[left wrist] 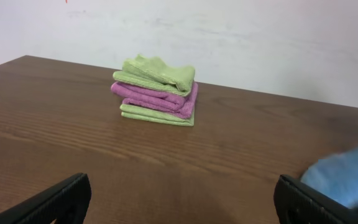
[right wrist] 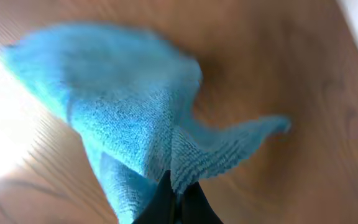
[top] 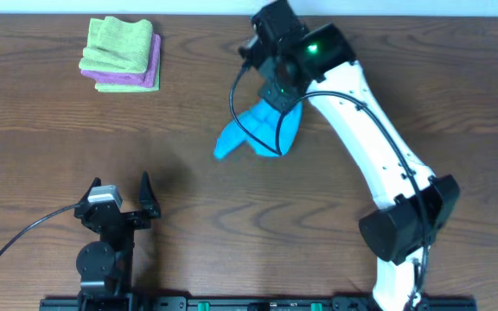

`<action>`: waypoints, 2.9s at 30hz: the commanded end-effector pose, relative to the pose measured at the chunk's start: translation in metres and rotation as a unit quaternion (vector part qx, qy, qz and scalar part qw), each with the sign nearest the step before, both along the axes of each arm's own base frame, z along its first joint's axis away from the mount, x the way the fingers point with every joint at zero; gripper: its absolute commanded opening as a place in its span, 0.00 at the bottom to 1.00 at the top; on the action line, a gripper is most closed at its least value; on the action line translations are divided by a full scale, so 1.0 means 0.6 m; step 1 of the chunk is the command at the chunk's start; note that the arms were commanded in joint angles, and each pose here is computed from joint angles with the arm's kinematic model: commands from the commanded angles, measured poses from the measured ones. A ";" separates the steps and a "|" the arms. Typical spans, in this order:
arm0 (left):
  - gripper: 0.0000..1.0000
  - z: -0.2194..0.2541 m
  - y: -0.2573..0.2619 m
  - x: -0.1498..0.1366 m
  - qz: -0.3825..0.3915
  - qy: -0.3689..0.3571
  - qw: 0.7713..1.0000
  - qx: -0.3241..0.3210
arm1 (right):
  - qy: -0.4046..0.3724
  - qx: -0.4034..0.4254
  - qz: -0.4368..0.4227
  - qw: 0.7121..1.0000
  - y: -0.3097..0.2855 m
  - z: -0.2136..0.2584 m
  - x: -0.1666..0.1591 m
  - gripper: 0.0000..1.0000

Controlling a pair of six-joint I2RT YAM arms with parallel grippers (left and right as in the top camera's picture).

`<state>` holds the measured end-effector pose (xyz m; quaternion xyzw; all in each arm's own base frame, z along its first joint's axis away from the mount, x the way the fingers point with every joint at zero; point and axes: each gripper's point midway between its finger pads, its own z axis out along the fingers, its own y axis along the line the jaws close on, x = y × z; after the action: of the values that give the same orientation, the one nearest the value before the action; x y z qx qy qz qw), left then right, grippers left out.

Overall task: Fold the cloth
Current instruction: 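Lift the blue cloth and carry it toward the table center, then lower the blue cloth onto the table and release it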

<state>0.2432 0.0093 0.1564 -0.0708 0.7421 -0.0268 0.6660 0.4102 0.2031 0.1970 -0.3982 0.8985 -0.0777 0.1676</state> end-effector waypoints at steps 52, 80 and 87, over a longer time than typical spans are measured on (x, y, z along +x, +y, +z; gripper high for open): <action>0.95 -0.036 0.005 0.000 0.007 0.026 1.000 0.001 | 0.151 0.180 -0.236 0.943 0.009 -0.210 -0.075 0.99; 0.95 -0.036 0.005 0.000 0.007 0.026 1.000 0.001 | 0.114 0.376 -0.179 0.902 -0.092 -0.231 0.033 0.99; 0.95 -0.036 0.005 0.000 0.007 0.026 1.000 0.001 | 0.144 0.405 -0.167 0.887 -0.075 -0.268 0.034 0.99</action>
<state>0.2432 0.0093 0.1564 -0.0708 0.7421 -0.0268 0.6660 0.4380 0.1491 0.0495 -0.1354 0.9278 0.2930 0.1873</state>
